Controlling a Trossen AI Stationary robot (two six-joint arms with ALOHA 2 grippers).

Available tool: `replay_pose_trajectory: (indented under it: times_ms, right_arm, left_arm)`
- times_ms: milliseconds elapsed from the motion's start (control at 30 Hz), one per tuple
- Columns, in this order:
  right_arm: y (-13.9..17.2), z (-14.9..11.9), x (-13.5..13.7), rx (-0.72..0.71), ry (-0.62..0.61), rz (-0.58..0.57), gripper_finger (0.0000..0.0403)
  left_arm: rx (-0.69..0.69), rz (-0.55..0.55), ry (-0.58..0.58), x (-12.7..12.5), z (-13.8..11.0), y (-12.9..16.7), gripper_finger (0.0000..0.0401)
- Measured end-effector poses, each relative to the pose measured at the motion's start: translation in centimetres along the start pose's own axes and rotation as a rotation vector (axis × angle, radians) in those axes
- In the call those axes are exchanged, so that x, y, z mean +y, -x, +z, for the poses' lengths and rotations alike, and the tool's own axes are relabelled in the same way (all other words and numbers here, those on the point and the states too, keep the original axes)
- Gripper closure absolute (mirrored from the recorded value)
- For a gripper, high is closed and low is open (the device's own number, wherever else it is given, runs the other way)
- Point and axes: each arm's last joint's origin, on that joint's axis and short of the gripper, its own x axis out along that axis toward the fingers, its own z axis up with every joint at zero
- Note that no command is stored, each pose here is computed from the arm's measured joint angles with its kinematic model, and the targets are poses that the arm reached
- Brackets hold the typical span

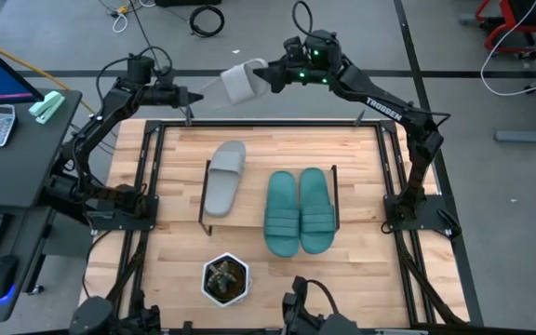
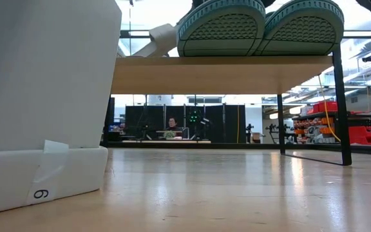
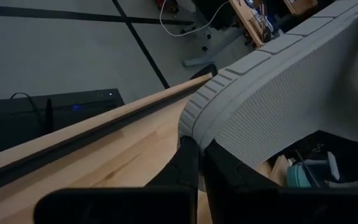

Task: Pick and place slides into the shelf
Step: Put the gray slide on the shelf

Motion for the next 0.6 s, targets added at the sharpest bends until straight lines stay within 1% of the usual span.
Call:
replay_pose_trajectory:
  times_ms: [67,167,500,533,600]
  right_arm:
    - [0.0,0.09,0.06,-0.009,0.005,0.006,0.0175]
    - [-0.07,0.0,0.24,-0.006,0.006,0.011,0.0206]
    - [-0.05,-0.05,0.21,0.007,0.014,0.024,0.034]
    - [-0.05,-0.05,0.21,0.007,0.015,0.025,0.0348]
    - [-0.04,-0.03,0.18,0.007,0.023,0.026,0.0349]
  left_arm:
    - [0.006,-0.007,-0.011,-0.19,-0.08,-0.16,0.039]
    - [0.02,-0.019,-0.025,-0.57,-0.27,-0.49,0.0391]
    - [0.034,-0.034,-0.036,-1.02,-0.47,-0.85,0.0391]
    - [0.034,-0.034,-0.036,-1.02,-0.47,-0.85,0.0391]
    - [0.034,-0.034,-0.036,-1.02,-0.47,-0.85,0.0388]
